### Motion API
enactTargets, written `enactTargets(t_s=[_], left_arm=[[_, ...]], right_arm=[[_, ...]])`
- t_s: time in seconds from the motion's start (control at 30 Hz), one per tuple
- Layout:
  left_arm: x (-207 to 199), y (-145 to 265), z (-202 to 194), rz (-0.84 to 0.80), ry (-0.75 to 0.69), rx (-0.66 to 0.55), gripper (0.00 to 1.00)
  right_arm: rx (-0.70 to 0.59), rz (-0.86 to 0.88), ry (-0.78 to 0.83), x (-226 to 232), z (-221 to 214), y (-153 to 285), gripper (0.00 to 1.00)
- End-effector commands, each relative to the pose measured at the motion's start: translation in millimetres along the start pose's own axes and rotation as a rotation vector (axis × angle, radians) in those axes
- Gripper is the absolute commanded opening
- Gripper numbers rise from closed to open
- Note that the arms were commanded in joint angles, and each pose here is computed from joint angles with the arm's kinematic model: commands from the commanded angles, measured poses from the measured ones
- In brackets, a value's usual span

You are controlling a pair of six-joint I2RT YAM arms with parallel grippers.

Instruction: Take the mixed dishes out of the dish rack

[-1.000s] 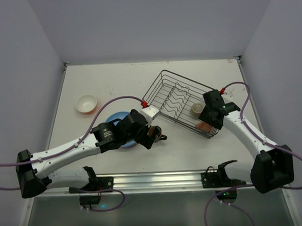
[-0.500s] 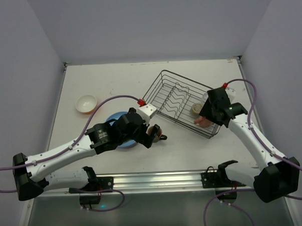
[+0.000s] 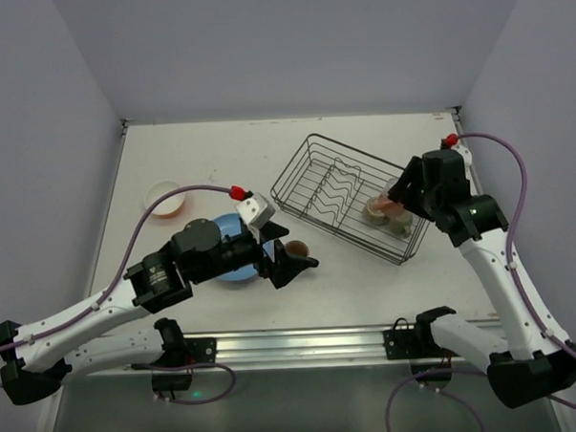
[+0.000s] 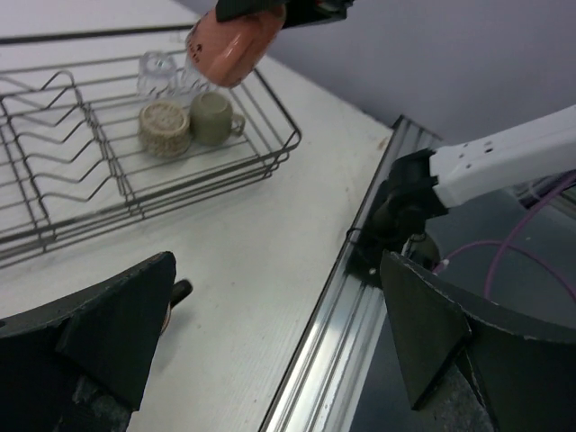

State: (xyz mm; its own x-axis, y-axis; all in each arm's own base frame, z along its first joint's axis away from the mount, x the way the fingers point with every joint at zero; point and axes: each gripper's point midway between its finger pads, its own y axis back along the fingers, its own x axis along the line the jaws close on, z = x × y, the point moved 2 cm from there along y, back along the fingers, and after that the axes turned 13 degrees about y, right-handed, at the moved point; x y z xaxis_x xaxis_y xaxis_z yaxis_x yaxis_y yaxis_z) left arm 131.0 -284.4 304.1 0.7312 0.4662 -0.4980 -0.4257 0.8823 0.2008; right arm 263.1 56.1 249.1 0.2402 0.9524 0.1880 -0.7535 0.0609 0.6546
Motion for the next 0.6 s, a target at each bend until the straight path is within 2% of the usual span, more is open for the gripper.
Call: enactTargets(t_s=[0.0,0.23,0.47,0.57], left_arm=[[-44,7,33,-0.265,-0.012,-0.179,1.0],[-61,10,57,-0.341,-0.01,-0.282,1.0],[-64,-5,58,-0.376,0.025,-0.304,1.0],[-70,-5,66,-0.412,0.033,-0.35,1.0]], right_arm=[[-0.136,0.233,0.001,28,36,51,0.0],[-0.238,0.667,0.131,70,34,122,0.0],[-0.361,0.942,0.22,85,27,181,0.0],[-0.424,1.005,0.272,86,26,195,0.0]])
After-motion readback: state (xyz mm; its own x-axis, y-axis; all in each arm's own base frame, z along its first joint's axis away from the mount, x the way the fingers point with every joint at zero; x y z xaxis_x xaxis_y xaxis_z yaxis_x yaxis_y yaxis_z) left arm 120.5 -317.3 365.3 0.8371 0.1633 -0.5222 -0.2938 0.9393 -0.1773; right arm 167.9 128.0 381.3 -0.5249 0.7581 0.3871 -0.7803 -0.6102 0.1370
